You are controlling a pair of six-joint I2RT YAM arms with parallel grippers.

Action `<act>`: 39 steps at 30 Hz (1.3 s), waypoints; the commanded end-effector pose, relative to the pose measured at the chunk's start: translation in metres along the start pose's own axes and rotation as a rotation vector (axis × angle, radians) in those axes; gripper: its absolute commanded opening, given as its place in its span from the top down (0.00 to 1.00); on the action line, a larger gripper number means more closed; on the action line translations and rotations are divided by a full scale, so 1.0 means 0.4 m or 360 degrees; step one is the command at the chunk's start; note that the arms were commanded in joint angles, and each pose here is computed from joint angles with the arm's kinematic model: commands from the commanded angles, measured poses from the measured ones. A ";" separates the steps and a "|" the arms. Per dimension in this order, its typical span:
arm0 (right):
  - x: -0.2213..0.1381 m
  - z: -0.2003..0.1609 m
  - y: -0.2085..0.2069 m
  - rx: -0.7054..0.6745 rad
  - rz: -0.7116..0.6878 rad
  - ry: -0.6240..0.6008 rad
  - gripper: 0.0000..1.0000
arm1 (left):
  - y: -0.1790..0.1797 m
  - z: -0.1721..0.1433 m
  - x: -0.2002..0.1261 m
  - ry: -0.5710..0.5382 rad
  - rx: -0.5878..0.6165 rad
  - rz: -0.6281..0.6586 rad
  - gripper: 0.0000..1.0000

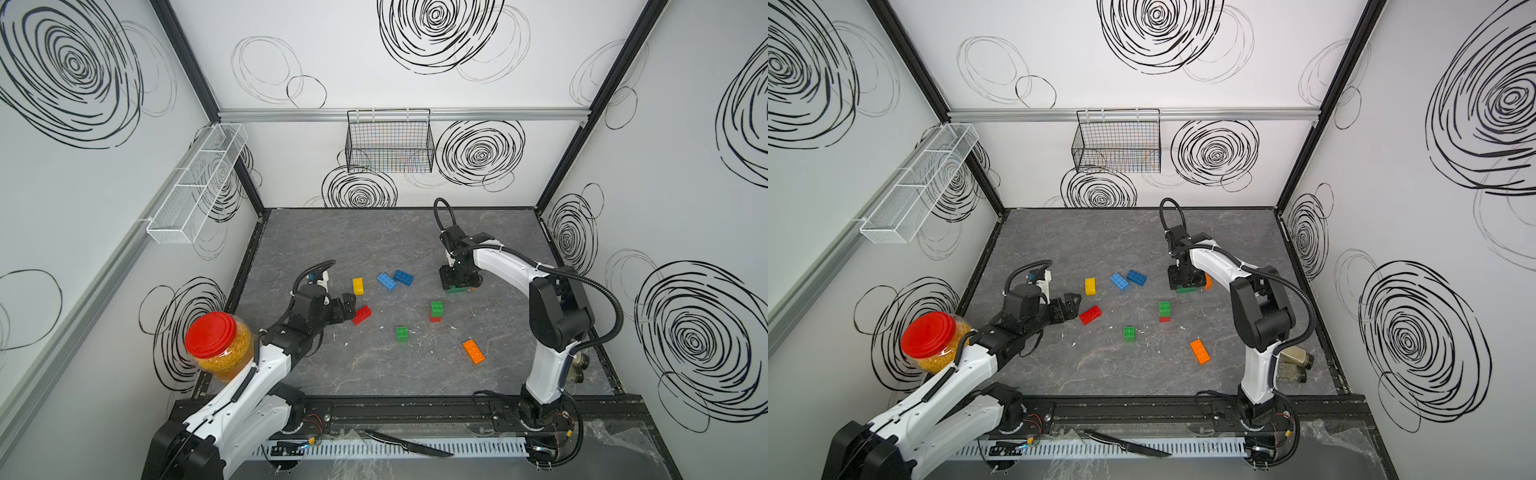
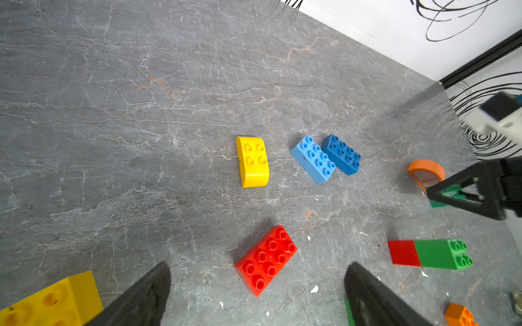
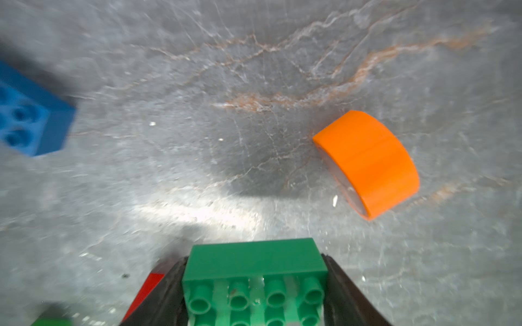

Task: Assemble an ice cream with lego
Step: Pick up the lego brick from the center of the board, then assemble the lego brick with the lego brick.

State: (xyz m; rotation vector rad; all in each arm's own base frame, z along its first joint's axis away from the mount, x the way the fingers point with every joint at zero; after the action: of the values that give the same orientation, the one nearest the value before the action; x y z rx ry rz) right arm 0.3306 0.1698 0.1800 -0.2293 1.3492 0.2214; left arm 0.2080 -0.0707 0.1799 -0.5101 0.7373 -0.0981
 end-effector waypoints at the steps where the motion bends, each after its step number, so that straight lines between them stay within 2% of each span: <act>1: -0.083 -0.028 0.020 0.0077 0.0041 0.0042 0.44 | -0.025 0.020 0.002 -0.0030 0.0019 -0.0058 0.01; 7: -0.154 -0.058 0.080 0.0107 0.0149 0.0037 0.44 | -0.036 0.017 0.017 0.0003 0.0050 -0.0081 0.01; 13: -0.170 -0.086 0.148 0.0114 0.0197 0.0085 0.44 | -0.036 0.016 0.021 0.0004 0.0052 -0.0095 0.01; 22: -0.138 -0.110 0.194 0.0105 0.0147 0.0141 0.45 | -0.030 0.008 0.014 -0.0005 0.0036 -0.0102 0.01; 39: -0.089 -0.136 0.184 0.0082 0.0005 0.0191 0.45 | -0.026 0.007 0.010 -0.0009 0.0030 -0.0091 0.01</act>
State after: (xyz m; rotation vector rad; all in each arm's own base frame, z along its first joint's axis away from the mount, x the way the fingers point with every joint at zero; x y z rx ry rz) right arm 0.2573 0.2274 0.2109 -0.1552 1.4301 0.2233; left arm 0.2115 -0.0786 0.1758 -0.5017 0.7595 -0.1367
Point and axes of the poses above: each gripper's point midway between its finger pads, its own x axis out along the fingers, its own y axis along the line the jaws close on, z = x × y, the point moved 10 cm from there along -x, back along the fingers, and after that the axes turned 7 degrees about -x, right-handed, at the moved point
